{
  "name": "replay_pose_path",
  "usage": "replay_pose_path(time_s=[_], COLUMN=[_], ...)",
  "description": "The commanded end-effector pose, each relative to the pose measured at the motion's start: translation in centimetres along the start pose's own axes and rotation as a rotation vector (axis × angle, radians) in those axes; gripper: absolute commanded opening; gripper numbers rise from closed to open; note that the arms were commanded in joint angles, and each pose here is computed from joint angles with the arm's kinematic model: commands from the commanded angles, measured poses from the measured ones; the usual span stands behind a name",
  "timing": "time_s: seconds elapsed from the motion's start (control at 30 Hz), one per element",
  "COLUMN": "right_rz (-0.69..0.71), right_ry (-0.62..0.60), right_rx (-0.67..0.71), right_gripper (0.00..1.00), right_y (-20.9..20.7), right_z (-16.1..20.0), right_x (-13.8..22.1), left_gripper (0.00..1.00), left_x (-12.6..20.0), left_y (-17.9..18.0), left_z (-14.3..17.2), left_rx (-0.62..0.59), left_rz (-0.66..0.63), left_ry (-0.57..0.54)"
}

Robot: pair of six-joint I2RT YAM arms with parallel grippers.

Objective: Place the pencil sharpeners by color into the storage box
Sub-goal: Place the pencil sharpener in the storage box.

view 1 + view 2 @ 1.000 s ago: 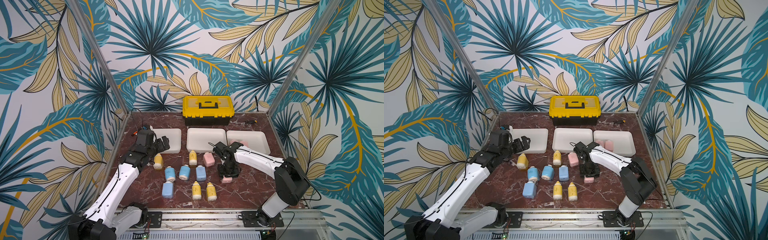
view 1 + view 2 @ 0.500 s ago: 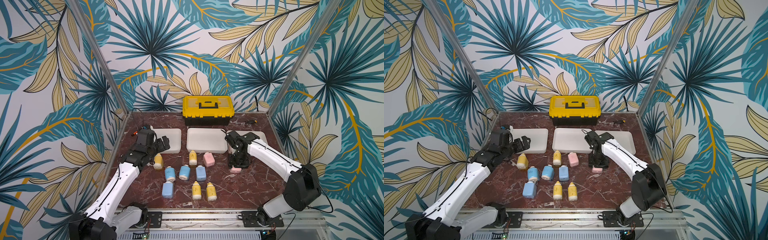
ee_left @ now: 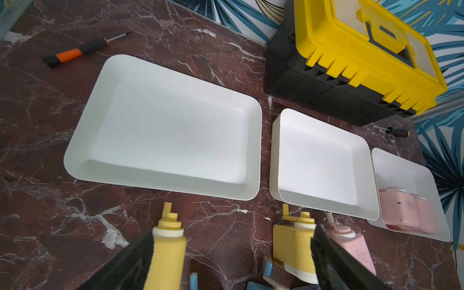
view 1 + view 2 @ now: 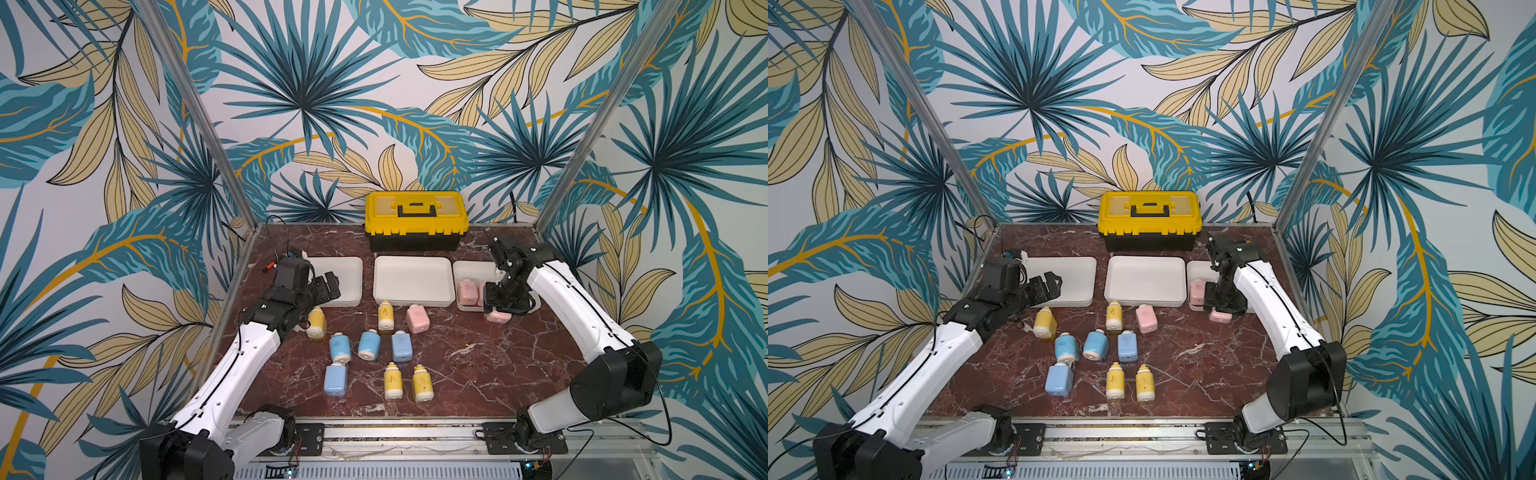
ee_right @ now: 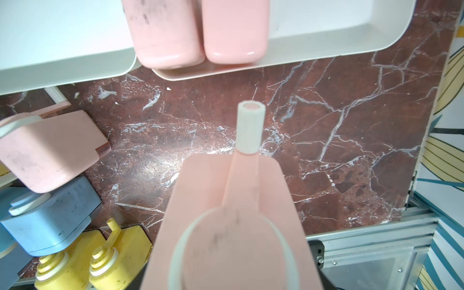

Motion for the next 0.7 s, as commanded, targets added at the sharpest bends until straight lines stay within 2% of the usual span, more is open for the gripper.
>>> replay_pose_path(time_s=[0.0,0.17,0.37,0.67], right_rz=[0.033,0.019,0.034,0.065], right_ry=[0.028,0.015,0.051,0.126], right_rx=[0.002,-0.057,-0.061,-0.027], right_gripper=[0.46,0.45,0.45,0.45], right_y=[-1.6,-3.6,-5.3,-7.6], right_z=[-0.6,-3.0,-5.9,-9.5], right_x=[0.2,0.1,-0.8,-4.2], left_gripper=[0.99,0.99,0.99,0.99], left_x=[0.3,0.0,0.1,-0.4], left_y=[-0.7,-0.9,-0.9,-0.9], left_z=[-0.9,-1.0,-1.2,-1.1], left_rx=[-0.017,-0.017,-0.023,-0.024], left_rz=[0.014,0.014,0.010,0.007], left_ry=[-0.023,-0.015,-0.022,-0.007])
Point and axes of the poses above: each gripper's point midway between its finger pads, its own x axis back along the fingers, its own y axis along the line the jaws close on, z = x × y, the point moved 8 cm from there along x, back along the fingers, and after that the axes turned 6 degrees about x, right-handed, at the moved point
